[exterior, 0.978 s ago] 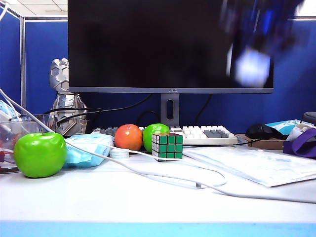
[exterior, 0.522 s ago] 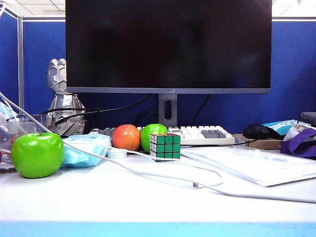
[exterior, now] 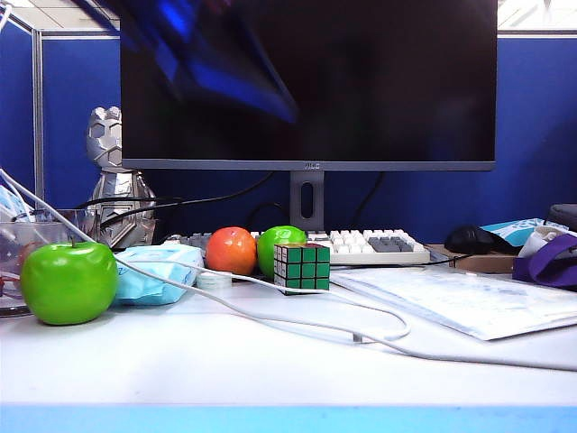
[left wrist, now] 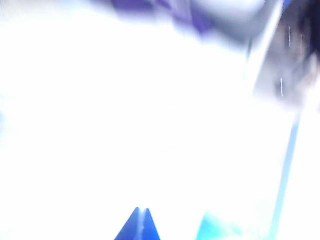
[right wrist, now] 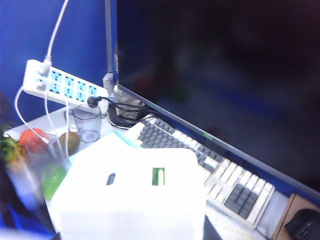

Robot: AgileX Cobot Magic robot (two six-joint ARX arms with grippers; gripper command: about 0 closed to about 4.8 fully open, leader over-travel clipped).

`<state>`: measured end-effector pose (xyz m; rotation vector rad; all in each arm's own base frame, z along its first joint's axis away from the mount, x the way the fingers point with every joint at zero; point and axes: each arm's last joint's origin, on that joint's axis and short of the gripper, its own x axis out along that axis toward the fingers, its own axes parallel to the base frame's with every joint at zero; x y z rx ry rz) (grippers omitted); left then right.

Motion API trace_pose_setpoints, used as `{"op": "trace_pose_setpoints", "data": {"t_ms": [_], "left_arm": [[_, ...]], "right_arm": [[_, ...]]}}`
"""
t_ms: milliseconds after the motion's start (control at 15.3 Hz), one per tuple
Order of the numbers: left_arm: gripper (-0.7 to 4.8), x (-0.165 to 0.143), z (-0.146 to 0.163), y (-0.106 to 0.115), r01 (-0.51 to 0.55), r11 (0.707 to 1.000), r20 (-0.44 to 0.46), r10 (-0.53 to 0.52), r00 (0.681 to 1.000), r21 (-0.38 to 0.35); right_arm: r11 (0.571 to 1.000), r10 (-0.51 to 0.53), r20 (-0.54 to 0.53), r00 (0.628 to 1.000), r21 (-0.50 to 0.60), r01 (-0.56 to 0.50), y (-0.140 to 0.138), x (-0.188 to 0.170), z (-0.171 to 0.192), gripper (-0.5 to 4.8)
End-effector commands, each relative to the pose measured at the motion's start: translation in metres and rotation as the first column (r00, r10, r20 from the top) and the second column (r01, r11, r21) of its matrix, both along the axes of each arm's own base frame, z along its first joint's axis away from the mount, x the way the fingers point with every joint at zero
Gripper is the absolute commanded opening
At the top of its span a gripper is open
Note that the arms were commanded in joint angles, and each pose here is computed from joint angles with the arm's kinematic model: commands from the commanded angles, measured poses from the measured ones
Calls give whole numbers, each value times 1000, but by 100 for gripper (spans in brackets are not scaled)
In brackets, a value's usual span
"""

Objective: Pick up the Type-C charging cable and the charging base, insert one end of the Type-C charger into the corresponding slot on the base, and finally place the plugged-in charger back on the table.

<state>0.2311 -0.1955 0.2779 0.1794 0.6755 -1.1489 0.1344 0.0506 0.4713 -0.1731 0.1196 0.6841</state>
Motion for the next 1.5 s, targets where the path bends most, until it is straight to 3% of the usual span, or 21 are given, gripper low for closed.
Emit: {"op": "trace_pose_setpoints", "data": {"t_ms": [65, 130, 196, 261, 326, 652, 717, 978, 1043, 1174, 1500], "left_arm": [[-3, 6, -26, -23, -72, 995, -52, 76, 996, 74], [-2, 7, -33, -30, -86, 991, -77, 94, 993, 102], [46, 10, -38, -38, -102, 982, -90, 117, 989, 159], [135, 12, -38, -43, -99, 979, -96, 117, 988, 180], [187, 16, -35, -50, -88, 977, -105, 110, 988, 195], [187, 36, -24, -81, -7, 949, -155, 59, 986, 315], [187, 40, -27, -97, 82, 919, -161, -21, 987, 385], [189, 44, -41, -121, 161, 881, -206, -74, 976, 445], [188, 52, -83, -134, 184, 850, -246, -67, 967, 494], [187, 56, -90, -139, 175, 861, -223, -74, 972, 477], [183, 58, -109, -141, 178, 835, -240, -57, 969, 521]], "right_arm": [[1000, 15, 25, 1000, 20, -16, 0, -2, 4, -1], [1000, 16, 22, 1000, 23, -17, 0, -3, 4, -1], [999, 15, -4, 1000, 36, -15, 0, -3, 3, -1], [999, 18, -23, 1000, 33, -17, 0, -3, 1, -1], [999, 33, -48, 998, 30, -32, 0, -4, -1, -1], [999, 33, -63, 997, 26, -32, 0, -4, -3, -1], [999, 33, -63, 997, 26, -31, 0, -4, -3, -1], [999, 34, -62, 998, 26, -32, 0, -4, -3, -1], [999, 36, -62, 997, 27, -35, 0, -4, -3, -1], [999, 36, -62, 997, 27, -35, 0, -4, -3, -1], [999, 36, -61, 997, 27, -35, 0, -4, -3, -1]]}}
